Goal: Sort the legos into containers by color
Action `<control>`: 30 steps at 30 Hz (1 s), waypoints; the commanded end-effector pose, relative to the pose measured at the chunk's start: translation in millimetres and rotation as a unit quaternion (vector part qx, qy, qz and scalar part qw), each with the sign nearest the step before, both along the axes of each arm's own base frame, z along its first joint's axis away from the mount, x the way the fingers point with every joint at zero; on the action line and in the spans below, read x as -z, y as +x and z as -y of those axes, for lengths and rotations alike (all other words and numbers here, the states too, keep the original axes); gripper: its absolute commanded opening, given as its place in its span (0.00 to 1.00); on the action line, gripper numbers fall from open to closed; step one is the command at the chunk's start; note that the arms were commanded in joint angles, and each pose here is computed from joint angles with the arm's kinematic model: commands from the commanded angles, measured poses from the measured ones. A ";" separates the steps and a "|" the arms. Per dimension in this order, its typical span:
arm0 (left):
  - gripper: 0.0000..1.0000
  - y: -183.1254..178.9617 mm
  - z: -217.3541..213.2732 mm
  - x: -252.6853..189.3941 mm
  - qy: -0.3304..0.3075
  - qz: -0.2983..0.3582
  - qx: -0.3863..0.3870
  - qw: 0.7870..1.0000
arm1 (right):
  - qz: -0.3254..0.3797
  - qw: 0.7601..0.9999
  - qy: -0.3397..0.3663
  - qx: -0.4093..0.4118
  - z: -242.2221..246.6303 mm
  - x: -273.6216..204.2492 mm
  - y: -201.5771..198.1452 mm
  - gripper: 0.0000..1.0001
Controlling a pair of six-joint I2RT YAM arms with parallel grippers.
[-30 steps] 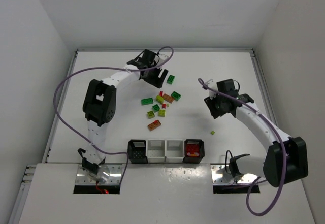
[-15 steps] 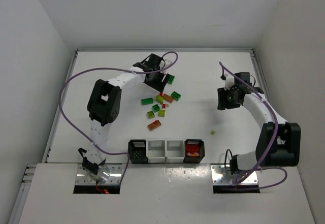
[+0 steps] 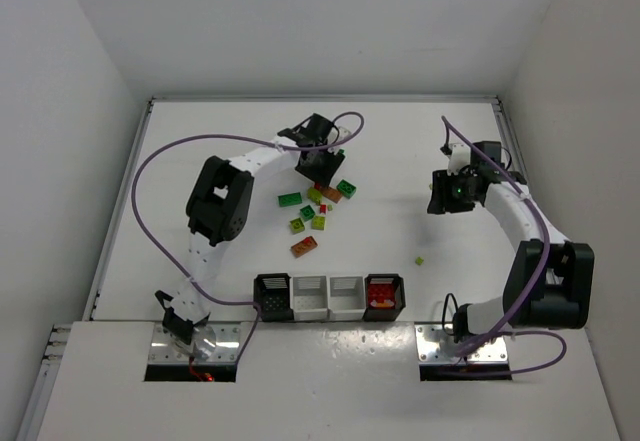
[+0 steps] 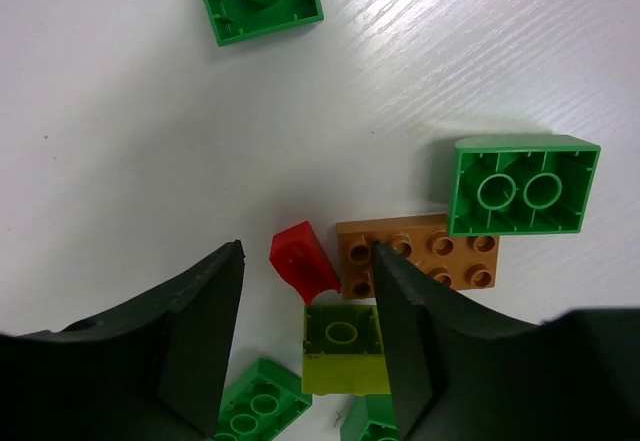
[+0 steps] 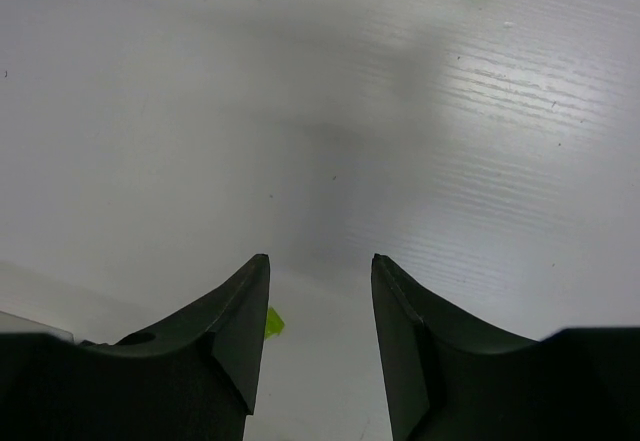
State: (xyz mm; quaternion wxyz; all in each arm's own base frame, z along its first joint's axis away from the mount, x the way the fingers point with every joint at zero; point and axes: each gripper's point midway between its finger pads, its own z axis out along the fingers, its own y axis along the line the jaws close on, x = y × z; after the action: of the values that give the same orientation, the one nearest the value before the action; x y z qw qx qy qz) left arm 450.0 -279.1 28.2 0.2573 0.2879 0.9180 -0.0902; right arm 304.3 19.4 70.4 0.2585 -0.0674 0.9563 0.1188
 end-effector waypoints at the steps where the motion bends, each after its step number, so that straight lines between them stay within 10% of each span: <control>1: 0.59 8.6 5.1 -7.4 0.001 0.015 -0.006 1.000 | 0.022 0.999 0.024 -0.001 -4.1 -14.1 13.6 0.46; 30: 0.56 17.7 -15.8 -37.5 -0.095 -0.013 0.000 0.995 | 0.017 0.999 0.037 -0.018 -10.3 -11.6 6.2 0.46</control>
State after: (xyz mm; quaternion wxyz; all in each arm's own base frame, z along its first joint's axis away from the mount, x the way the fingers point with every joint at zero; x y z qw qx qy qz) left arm 458.1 -261.8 33.1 0.2378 0.2629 0.9186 -0.1746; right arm 303.0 27.8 72.1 0.2583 -0.0703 0.9518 0.1501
